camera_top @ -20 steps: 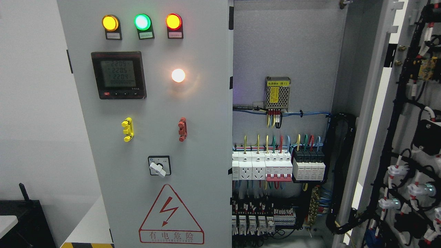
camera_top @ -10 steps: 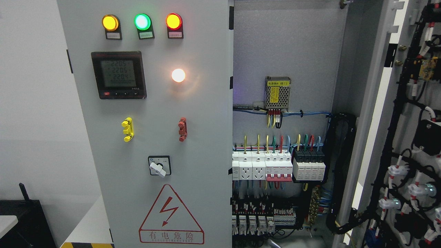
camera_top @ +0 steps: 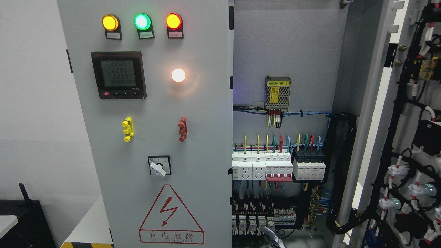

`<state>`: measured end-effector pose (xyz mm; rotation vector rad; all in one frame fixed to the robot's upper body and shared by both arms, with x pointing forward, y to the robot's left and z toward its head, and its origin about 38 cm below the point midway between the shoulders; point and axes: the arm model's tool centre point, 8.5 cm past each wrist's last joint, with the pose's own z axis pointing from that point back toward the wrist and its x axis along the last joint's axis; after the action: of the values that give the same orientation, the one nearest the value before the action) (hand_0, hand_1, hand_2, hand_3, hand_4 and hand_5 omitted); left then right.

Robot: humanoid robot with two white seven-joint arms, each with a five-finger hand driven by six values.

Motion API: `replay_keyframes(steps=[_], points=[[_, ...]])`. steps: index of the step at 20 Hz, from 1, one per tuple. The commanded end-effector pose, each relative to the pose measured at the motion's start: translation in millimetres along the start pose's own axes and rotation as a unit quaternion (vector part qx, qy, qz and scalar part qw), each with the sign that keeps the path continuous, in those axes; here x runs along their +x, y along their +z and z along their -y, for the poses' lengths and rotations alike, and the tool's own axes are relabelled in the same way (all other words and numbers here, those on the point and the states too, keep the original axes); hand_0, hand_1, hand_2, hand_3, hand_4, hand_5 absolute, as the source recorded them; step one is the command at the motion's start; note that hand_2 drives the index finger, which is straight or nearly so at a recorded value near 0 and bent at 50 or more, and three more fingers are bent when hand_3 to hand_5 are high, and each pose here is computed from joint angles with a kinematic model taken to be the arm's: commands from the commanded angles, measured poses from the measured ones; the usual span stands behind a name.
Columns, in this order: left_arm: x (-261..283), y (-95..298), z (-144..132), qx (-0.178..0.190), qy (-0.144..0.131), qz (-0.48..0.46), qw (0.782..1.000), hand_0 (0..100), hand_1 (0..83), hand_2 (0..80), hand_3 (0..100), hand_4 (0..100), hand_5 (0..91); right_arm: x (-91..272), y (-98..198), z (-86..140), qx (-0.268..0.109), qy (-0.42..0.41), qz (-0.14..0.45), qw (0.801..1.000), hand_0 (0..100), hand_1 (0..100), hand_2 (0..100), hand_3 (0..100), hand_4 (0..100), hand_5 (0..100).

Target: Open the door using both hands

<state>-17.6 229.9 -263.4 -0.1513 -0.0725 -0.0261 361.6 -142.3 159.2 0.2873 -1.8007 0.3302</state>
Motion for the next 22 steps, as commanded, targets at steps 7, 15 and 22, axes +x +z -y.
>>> replay_keyframes(steps=[7, 15, 22], points=[[0.0, 0.0, 0.0, 0.000, 0.000, 0.000, 1.000, 0, 0.0, 0.0, 0, 3, 0.0, -13.4, -38.1, -9.4, -0.004, -0.029, -0.023, 0.999, 23, 0, 0, 0, 0, 0], [0.0, 0.0, 0.0, 0.000, 0.000, 0.000, 1.000, 0, 0.0, 0.0, 0, 3, 0.0, -26.8, -61.1, -0.3, -0.004, -0.020, -0.044, 0.999, 23, 0, 0, 0, 0, 0], [-0.5, 0.0, 0.1, 0.000, 0.000, -0.001, 1.000, 0, 0.0, 0.0, 0, 3, 0.0, -30.9, -75.6, 4.6, -0.003, -0.016, -0.052, 0.999, 23, 0, 0, 0, 0, 0]])
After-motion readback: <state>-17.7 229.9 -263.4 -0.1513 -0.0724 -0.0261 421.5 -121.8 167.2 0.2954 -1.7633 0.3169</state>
